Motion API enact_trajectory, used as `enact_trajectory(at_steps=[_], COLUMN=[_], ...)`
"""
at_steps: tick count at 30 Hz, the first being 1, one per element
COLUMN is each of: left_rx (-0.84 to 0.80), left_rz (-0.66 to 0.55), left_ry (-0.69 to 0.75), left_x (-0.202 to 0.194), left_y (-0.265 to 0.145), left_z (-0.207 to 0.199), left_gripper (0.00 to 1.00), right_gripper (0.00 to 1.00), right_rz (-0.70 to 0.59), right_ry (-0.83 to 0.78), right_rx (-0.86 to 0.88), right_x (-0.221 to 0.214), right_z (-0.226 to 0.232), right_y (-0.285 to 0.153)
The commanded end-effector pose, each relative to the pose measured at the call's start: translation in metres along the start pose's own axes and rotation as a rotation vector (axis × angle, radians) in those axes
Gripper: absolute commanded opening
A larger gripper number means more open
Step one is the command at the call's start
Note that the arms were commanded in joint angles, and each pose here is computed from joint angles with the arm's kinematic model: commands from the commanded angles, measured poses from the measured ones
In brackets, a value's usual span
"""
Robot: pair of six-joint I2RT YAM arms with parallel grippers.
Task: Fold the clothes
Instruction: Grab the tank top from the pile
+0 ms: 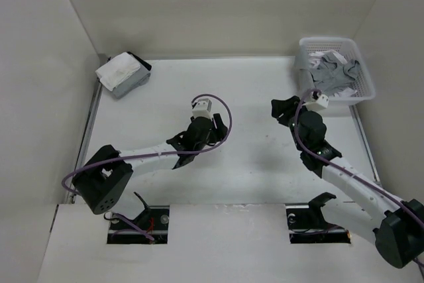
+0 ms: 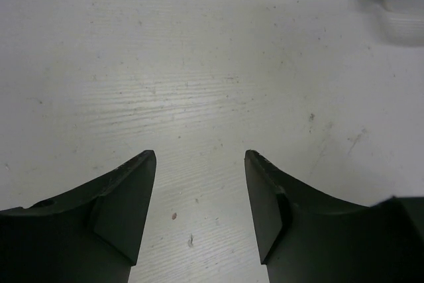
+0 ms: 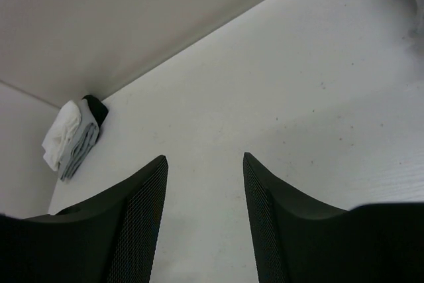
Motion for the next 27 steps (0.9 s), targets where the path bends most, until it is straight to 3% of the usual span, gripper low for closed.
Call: enact_trajectory(at_steps=[1,4,5,8,10,11,14,16,18,21,25,27], left_rx=[-0.093,-0.117,-0.135,-0.149,-0.181,-0.194,-0.205,-0.2,-0.202,-0.201,-0.199,-0.193], left_rz=[-0.068,-0.071,-0.063,-0.063,-0.064,-0.062,-0.071,-0.071,-0.067,-0.068,-0.084,-0.087], left_ry=[-0.009,0.0,0.019,0.048,0.058,0.062,0.062,0.054,0.061,0.058,0.051,0.043], left_x=[0.015,0.01,0.005,0.0,-0.003,-0.004,-0.003,-0.005,-0.006,-0.008,-0.008,-0.007], left_y=[-0.014,-0.015,-0.015,-0.014,-0.014,-0.015,-0.016,-0.013,-0.012,-0.009,-0.006,-0.003], left_z=[-0.016,-0.019,-0.022,-0.024,-0.028,-0.029,-0.029,-0.025,-0.026,-0.025,-0.02,-0.017], left_gripper=[0.56,0.57,0.57,0.55,0.43,0.38,0.27,0.14,0.13,0.16,0.31,0.37], right_gripper=[0.53,0.43,0.32,0.18,0.01,0.0,0.0,0.0,0.03,0.18,0.45,0.5], right_rz=[-0.046,-0.049,-0.061,-0.06,-0.085,-0.094,-0.129,-0.142,-0.152,-0.164,-0.183,-0.145], right_ry=[-0.029,-0.033,-0.032,-0.05,-0.075,-0.074,-0.066,-0.044,-0.031,-0.035,-0.026,-0.04], right_rx=[-0.015,-0.03,-0.054,-0.084,-0.173,-0.214,-0.33,-0.438,-0.516,-0.623,-0.702,-0.726], right_x=[0.025,0.032,0.04,0.049,0.071,0.079,0.104,0.124,0.134,0.146,0.169,0.168], right_z=[0.019,0.021,0.017,0.013,-0.007,-0.018,-0.053,-0.097,-0.136,-0.192,-0.257,-0.276], right_y=[0.008,0.017,0.026,0.038,0.059,0.068,0.1,0.137,0.166,0.196,0.22,0.231])
Point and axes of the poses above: each gripper's point midway between its finger pads, its own y axis out along the fingers, its own z axis along the line the jaws close on, x = y × z, the point moved 3 cm from there along -y, back along the fingers
